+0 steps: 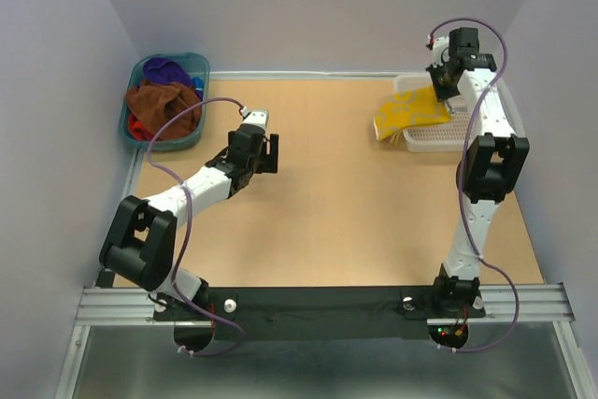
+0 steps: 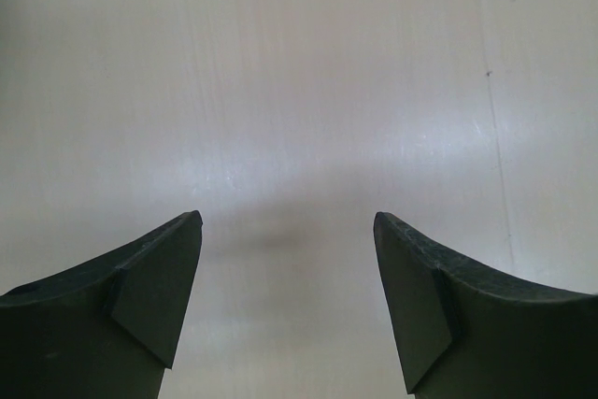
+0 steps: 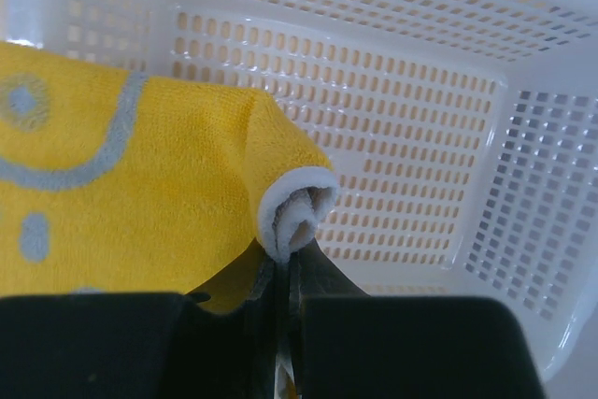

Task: Fold and stack the towels
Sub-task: Neatly place the folded towel into the bin

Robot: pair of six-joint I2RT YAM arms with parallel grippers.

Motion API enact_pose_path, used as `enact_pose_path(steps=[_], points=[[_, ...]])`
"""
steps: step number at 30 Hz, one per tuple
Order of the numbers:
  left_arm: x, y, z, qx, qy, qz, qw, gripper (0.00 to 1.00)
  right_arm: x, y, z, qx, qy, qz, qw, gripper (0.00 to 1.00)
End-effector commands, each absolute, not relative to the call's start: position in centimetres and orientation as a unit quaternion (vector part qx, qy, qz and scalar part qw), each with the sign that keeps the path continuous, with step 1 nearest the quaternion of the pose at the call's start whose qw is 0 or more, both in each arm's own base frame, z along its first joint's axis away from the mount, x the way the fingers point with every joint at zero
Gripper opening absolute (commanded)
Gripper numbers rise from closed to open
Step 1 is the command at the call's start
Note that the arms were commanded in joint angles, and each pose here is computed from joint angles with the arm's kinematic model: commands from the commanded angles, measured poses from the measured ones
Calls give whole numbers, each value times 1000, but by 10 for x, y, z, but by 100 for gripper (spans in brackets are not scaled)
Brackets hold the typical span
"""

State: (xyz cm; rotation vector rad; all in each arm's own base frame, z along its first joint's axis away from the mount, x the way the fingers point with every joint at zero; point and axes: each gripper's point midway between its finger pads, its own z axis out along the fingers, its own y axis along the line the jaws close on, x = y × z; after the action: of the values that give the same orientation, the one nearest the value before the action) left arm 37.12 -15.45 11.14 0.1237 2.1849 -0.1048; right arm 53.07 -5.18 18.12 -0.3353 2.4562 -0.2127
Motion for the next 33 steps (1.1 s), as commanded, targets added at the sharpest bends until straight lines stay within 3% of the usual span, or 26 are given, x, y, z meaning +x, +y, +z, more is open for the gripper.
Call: enact_pose_path(steps=[1, 33], points=[[375, -159, 105, 50, 886, -54, 459, 85, 552, -95, 194, -122, 918, -167, 337, 0], [372, -159, 80, 59, 900, -46, 430, 84, 569, -175, 125, -111, 910, -290, 275, 0]])
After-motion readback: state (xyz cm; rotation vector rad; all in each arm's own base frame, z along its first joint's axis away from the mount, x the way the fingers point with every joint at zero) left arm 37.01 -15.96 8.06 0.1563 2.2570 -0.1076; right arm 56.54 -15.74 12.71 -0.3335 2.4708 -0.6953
